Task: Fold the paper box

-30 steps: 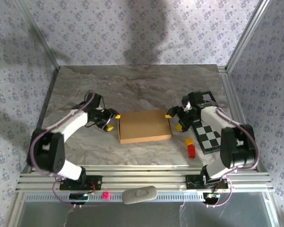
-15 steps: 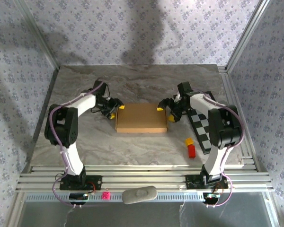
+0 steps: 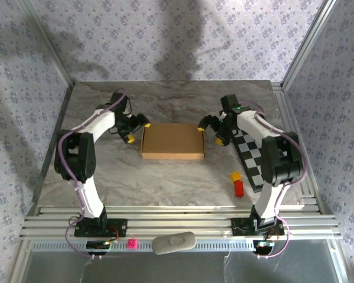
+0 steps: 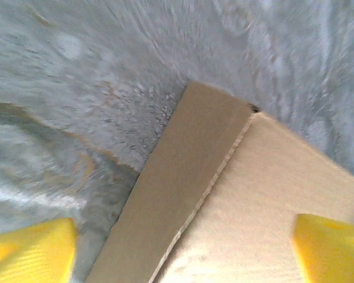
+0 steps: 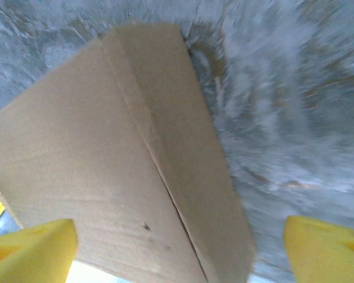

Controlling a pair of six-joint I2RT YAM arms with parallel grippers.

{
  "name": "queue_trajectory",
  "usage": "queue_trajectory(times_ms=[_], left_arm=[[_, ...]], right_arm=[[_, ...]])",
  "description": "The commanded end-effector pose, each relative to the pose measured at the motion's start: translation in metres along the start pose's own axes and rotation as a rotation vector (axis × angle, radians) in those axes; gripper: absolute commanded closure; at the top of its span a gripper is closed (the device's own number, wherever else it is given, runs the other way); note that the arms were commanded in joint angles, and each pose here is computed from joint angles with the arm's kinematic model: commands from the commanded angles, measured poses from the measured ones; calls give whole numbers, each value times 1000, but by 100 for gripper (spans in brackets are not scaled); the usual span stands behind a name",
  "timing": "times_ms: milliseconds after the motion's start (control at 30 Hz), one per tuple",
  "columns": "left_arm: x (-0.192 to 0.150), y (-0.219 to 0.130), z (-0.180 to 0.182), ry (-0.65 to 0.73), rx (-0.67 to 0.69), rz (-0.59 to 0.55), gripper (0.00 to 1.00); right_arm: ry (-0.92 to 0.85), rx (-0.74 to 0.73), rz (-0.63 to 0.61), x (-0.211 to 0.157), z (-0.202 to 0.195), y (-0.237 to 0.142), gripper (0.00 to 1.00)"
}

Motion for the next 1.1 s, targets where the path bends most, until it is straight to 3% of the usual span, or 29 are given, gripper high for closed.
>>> queue_trajectory(times_ms=[0,133,200,267,367,467,533,633,733,867,1067], left_arm=[[25,-84,-17,109,11,-262,0],[30,-141,-28,213,11,-482,0],[26,-160,-16,220,98,-558,0],[19,-182,13,164,307,-659,1],[1,-204,56,176,653,-821,0],[-7,-186,69,442,739,-823,0],[-16,-177,91,473,803,-781,0],[-27,-154,117,480,765,-666,0],[-39,-129,129,479,705,-588,0],[-43,-104,130,518,627,-623,0],[-15,-79,135,542,587,-683,0]], right_arm=[[-92,26,-251,26,18,-86,0],[-265,68,-444,26,26,-147,0],[-293,28,-590,24,17,-174,0],[-227,-80,-789,33,-14,-201,0],[-351,-113,-983,45,-49,-201,0],[-503,-167,-1111,49,-77,-186,0],[-530,-213,-1097,51,-96,-171,0],[-460,-208,-1041,55,-121,-154,0],[-451,-152,-1071,59,-129,-139,0],[-450,-130,-1007,71,-138,-112,0],[-486,-90,-974,90,-136,-84,0]])
Point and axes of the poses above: each hand's point on the last joint's axis, 136 mm out from that joint toward the fingers, its own y axis out along the fingers, its own z axis along the line the jaws close on, x = y × z, the point moved 2 cm from there along -y, back along the fingers, and after that the axes turned 15 degrees about y, right-handed, at the moved point
